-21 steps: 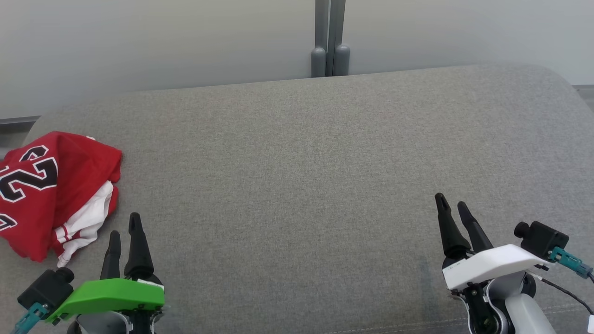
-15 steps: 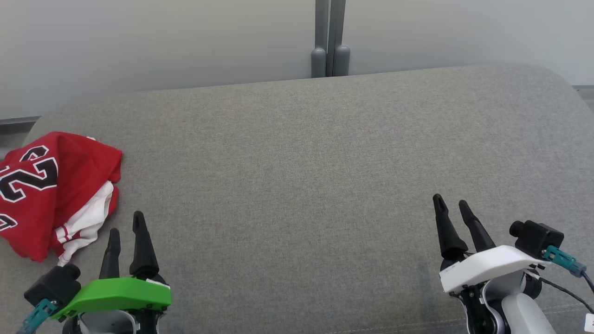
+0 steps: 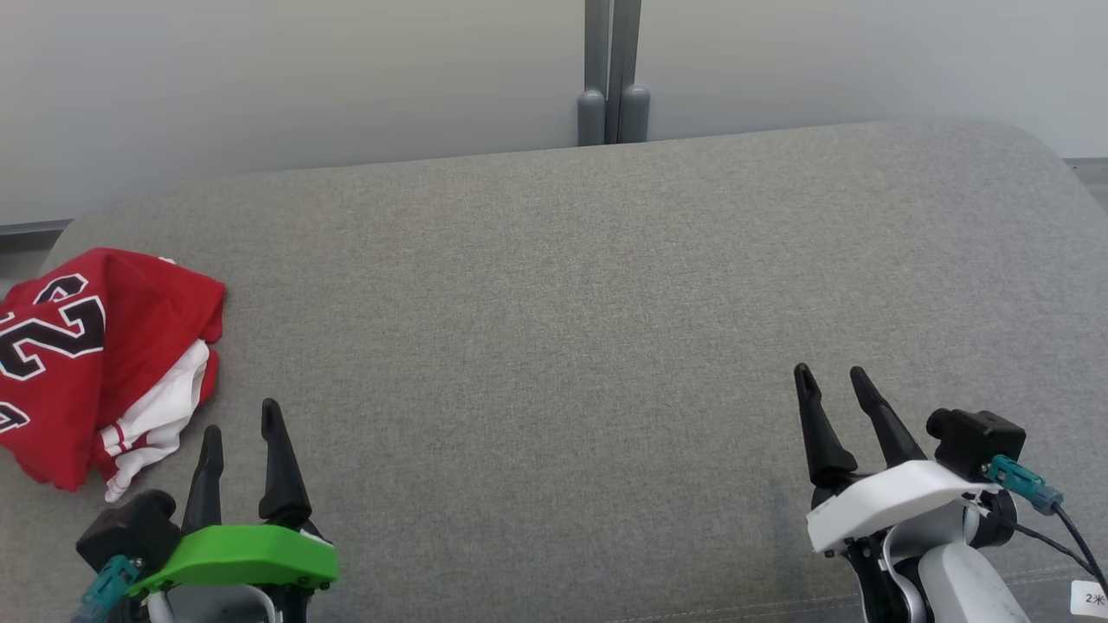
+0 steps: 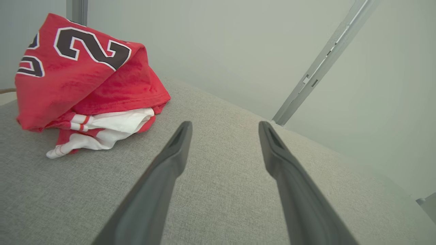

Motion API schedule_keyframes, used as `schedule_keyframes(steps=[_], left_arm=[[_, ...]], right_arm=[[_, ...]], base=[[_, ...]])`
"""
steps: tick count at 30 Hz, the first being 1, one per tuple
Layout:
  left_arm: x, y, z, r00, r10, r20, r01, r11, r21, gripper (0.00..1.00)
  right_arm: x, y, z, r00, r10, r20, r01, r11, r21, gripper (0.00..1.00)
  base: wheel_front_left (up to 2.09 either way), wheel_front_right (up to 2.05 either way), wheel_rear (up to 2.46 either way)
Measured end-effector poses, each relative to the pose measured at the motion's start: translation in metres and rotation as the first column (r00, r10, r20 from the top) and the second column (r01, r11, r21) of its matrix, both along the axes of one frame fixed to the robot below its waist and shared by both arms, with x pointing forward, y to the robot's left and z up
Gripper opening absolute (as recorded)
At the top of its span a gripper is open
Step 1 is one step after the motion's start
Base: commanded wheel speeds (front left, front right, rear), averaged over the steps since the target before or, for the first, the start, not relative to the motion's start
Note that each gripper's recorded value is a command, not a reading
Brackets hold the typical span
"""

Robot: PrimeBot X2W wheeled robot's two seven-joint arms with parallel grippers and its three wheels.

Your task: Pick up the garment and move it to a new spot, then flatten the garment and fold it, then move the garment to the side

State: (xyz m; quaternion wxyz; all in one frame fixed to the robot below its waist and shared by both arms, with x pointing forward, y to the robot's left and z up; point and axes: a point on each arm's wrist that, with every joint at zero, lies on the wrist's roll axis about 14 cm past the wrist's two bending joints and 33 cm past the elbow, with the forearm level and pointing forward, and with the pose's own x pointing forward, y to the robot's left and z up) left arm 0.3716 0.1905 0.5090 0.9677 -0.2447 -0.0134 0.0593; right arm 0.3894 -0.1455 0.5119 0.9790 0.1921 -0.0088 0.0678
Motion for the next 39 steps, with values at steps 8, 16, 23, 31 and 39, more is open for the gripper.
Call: schedule_keyframes(steps=[8,16,23,31,39], left_arm=[[-0.001,-0.003,0.003,1.0,-0.003,0.01,0.002,0.993,0.12,1.0],[-0.002,-0.003,0.006,1.0,0.0,0.023,-0.004,0.979,0.203,1.0],[-0.002,-0.004,0.011,0.999,0.0,0.043,-0.011,0.966,0.258,1.0],[-0.001,-0.006,0.015,0.998,-0.005,0.061,-0.015,0.946,0.325,1.0],[-0.001,-0.009,0.02,0.996,-0.011,0.083,-0.022,0.921,0.389,1.0]], right_arm=[[0.0,0.003,0.001,1.0,0.012,0.024,-0.01,0.995,-0.098,1.0],[0.0,0.008,0.003,0.998,0.032,0.046,-0.023,0.983,-0.182,1.0],[0.0,0.008,0.005,0.997,0.04,0.064,-0.024,0.971,-0.237,1.0],[0.0,0.006,0.003,0.997,0.04,0.071,-0.017,0.955,-0.298,1.0],[0.001,0.005,0.003,0.995,0.047,0.083,-0.014,0.933,-0.36,1.0]], base=[[0.0,0.0,0.0],[0.0,0.0,0.0],[0.0,0.0,0.0],[0.0,0.0,0.0],[0.0,0.0,0.0]])
